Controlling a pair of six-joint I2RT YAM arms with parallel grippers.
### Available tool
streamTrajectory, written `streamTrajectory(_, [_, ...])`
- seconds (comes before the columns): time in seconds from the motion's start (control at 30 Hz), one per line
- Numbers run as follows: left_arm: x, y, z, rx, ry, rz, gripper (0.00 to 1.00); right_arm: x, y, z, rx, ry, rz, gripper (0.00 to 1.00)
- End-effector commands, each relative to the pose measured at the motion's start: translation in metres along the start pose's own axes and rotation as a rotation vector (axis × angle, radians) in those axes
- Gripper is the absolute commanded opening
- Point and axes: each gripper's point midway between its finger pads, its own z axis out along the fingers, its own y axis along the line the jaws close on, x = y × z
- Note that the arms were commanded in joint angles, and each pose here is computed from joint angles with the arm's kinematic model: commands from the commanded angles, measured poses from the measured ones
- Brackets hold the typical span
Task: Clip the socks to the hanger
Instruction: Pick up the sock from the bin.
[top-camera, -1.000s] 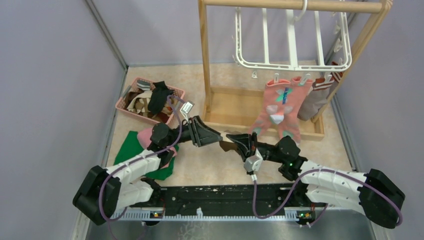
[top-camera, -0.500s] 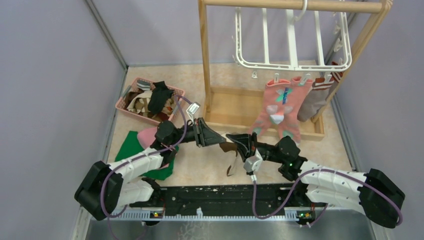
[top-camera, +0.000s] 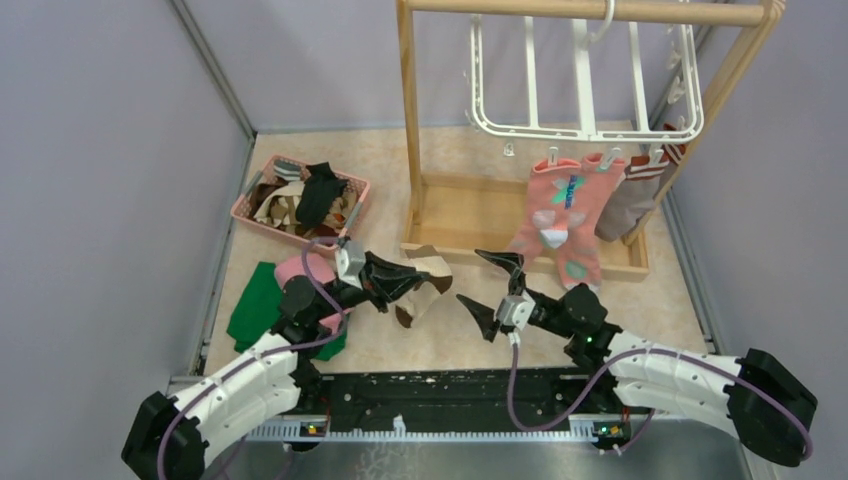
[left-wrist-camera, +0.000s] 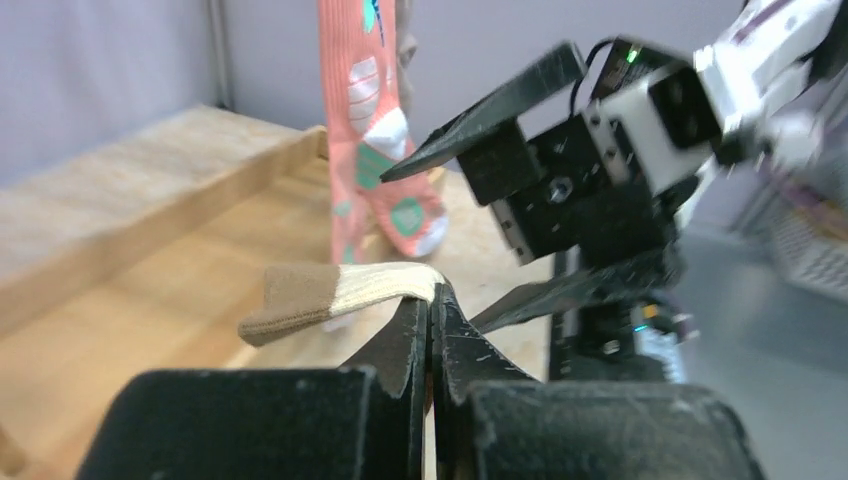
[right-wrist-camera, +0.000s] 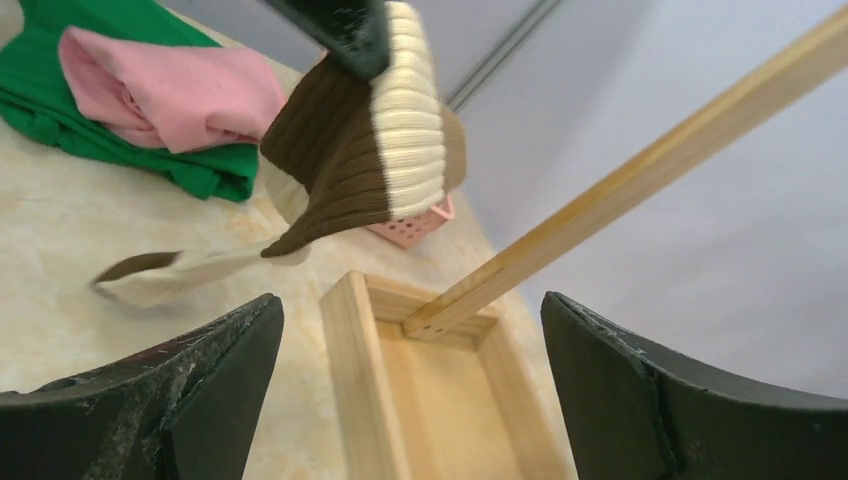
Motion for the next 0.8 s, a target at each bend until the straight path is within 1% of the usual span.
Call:
streamTrajectory(0.0, [0.017,0.005,-0.005,0.037,-0.024,0.473,0.00,-0.009,-0.003,-0.011,0.095,-0.013,0.321,0.99])
streamTrajectory(0.07, [0.031,0.000,-0.003,0.093,-0.001,0.664,0.00,-0.019,0.000,-0.015,0.085,-0.045,0.437,0.99])
streamTrajectory(0.1, [0.035,0.000,-0.002,0.123,0.005,0.786,0.00,-0.022,0.003,-0.016,0.071,-0.050,0.493,0.99])
streamTrajectory(0.13, [0.038,-0.003,0.000,0.154,0.006,0.867,0.00,-0.025,0.006,-0.017,0.058,-0.048,0.540,0.99])
streamTrajectory(0.2, [0.040,-0.007,0.002,0.209,0.000,1.006,0.00,-0.028,0.012,-0.016,0.031,-0.033,0.645,0.99])
streamTrajectory(0.27, [0.041,-0.008,0.005,0.252,0.005,1.107,0.00,-0.031,0.019,-0.014,-0.012,-0.014,0.722,0.99])
streamTrajectory(0.33, [0.044,-0.008,0.008,0.292,0.029,1.159,0.00,-0.033,0.024,-0.012,-0.034,-0.003,0.782,0.99])
streamTrajectory(0.43, [0.047,-0.012,0.007,0.338,0.044,1.199,0.00,-0.031,0.027,-0.009,-0.032,0.005,0.834,0.99])
streamTrajectory(0.5, [0.045,-0.018,0.004,0.361,0.028,1.212,0.00,-0.029,0.026,-0.006,-0.034,0.000,0.868,0.99])
streamTrajectory(0.63, [0.035,-0.037,-0.002,0.406,-0.030,1.225,0.00,-0.027,0.024,0.005,-0.052,-0.007,1.051,0.98])
streamTrajectory(0.77, [0.029,-0.050,-0.009,0.418,-0.077,1.194,0.00,-0.040,0.023,0.014,-0.108,-0.092,1.183,0.97])
